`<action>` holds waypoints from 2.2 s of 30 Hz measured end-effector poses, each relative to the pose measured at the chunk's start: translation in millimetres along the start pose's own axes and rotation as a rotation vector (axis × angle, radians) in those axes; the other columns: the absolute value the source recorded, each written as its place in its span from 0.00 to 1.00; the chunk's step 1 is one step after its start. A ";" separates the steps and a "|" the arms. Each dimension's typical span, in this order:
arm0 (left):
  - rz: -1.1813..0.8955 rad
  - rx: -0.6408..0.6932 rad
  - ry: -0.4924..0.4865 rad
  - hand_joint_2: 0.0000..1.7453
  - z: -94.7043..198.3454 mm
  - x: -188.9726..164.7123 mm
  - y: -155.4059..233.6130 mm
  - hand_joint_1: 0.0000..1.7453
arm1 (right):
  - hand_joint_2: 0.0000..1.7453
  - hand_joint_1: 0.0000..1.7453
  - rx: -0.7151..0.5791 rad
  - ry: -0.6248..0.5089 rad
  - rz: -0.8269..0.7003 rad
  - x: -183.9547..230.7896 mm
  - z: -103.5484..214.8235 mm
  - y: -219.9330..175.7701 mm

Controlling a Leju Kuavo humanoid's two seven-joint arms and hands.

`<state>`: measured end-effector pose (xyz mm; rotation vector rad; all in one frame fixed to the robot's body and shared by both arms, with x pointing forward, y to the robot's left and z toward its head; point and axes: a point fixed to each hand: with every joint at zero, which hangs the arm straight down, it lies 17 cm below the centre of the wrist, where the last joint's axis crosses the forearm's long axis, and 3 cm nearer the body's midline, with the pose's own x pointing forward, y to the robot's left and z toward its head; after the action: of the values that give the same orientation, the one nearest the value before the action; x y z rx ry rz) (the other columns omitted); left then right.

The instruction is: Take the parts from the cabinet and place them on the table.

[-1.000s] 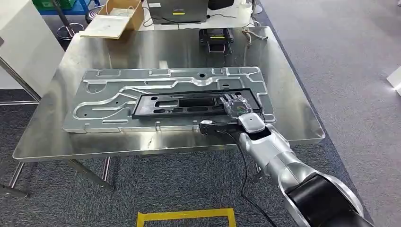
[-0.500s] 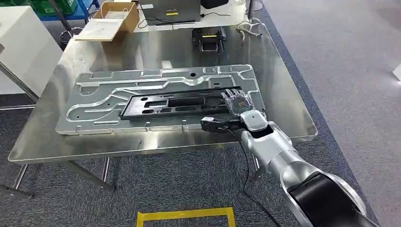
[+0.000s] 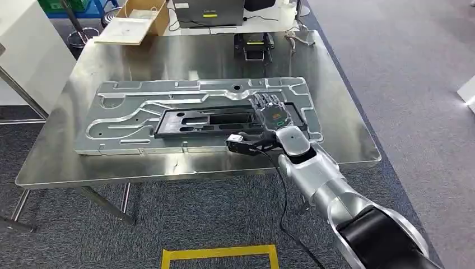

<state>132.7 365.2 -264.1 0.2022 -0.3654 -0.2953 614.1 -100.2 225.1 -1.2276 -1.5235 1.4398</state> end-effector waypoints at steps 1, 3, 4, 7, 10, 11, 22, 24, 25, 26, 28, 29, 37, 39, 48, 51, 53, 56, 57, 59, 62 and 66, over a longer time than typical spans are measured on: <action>0.000 -0.003 0.001 0.00 0.2 -0.6 -1.2 0.00 | 0.00 0.00 -0.003 -0.005 -0.001 2.0 0.6 -0.4; 0.001 -0.006 0.000 0.00 0.3 0.1 -3.0 0.00 | 0.00 0.00 -0.020 -0.010 -0.001 4.1 -1.0 -7.6; 0.002 -0.009 0.000 0.00 0.4 0.4 -4.0 0.00 | 0.00 0.00 -0.031 -0.012 -0.001 4.5 -2.3 -12.6; 0.004 -0.011 -0.002 0.00 0.4 1.4 -5.2 0.00 | 0.00 0.00 -0.052 -0.029 0.003 11.8 -3.6 -22.9; 0.012 -0.015 -0.001 0.00 0.6 1.1 -6.9 0.00 | 0.00 0.00 -0.067 -0.038 0.002 15.8 -3.9 -29.0; 0.016 -0.017 -0.001 0.00 0.8 0.9 -8.5 0.00 | 0.00 0.00 -0.074 -0.043 0.002 18.7 -4.4 -31.8; 0.044 -0.026 -0.013 0.00 1.2 4.3 -11.6 0.00 | 0.00 0.00 -0.148 -0.074 -0.058 36.4 3.1 -46.9; 0.049 -0.025 -0.007 0.00 1.8 0.5 -12.1 0.00 | 0.00 0.00 -0.164 -0.080 -0.078 40.6 6.7 -49.0; 0.050 -0.027 -0.006 0.00 2.1 -0.2 -13.4 0.00 | 0.00 0.00 -0.171 -0.079 -0.082 39.2 8.7 -49.2; 0.051 -0.028 -0.008 0.00 2.0 0.9 -14.2 0.00 | 0.00 0.00 -0.180 -0.081 -0.085 39.3 10.0 -50.4; 0.056 -0.028 -0.007 0.00 2.2 0.3 -14.9 0.00 | 0.00 0.00 -0.193 -0.082 -0.089 38.9 12.1 -53.2; 0.059 -0.029 -0.006 0.00 2.6 -0.7 -16.4 0.00 | 0.00 0.00 -0.192 -0.081 -0.090 38.3 13.9 -51.2; 0.068 -0.031 -0.006 0.00 3.2 -1.8 -19.7 0.00 | 0.00 0.00 -0.225 -0.085 -0.110 40.4 19.9 -56.6; 0.071 -0.027 -0.007 0.00 3.5 -2.7 -20.0 0.00 | 0.00 0.00 -0.241 -0.082 -0.122 39.8 22.7 -57.6; 0.116 -0.018 0.006 0.00 6.8 -14.9 -28.2 0.00 | 0.00 0.00 -0.321 -0.012 -0.286 25.7 67.2 -30.8; 0.132 -0.006 0.007 0.00 6.5 -13.9 -27.7 0.00 | 0.00 0.00 -0.351 0.045 -0.347 8.6 94.5 -13.2; 0.141 -0.006 0.009 0.00 6.8 -14.9 -29.1 0.00 | 0.00 0.00 -0.365 0.076 -0.357 -2.1 105.5 -6.5; 0.149 -0.008 0.011 0.00 7.2 -14.9 -31.8 0.00 | 0.00 0.00 -0.344 0.106 -0.365 -11.5 119.8 10.7; 0.154 -0.010 0.011 0.00 7.3 -14.2 -33.6 0.00 | 0.00 0.00 -0.338 0.127 -0.373 -17.2 126.4 17.6; 0.166 -0.007 0.013 0.00 7.7 -14.6 -36.3 0.00 | 0.00 0.00 -0.345 0.165 -0.420 -25.1 149.0 31.5; 0.185 -0.007 0.025 0.00 10.2 -21.3 -44.4 0.00 | 0.00 0.00 -0.332 0.215 -0.512 -34.0 190.9 60.9; 0.216 -0.004 0.024 0.00 11.2 -20.9 -49.5 0.00 | 0.00 0.00 -0.282 0.287 -0.747 -41.1 234.6 98.7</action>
<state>97.6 323.9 -272.8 0.1606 -0.3595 -0.0804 423.9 -221.2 100.1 -0.8177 -1.7492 0.5561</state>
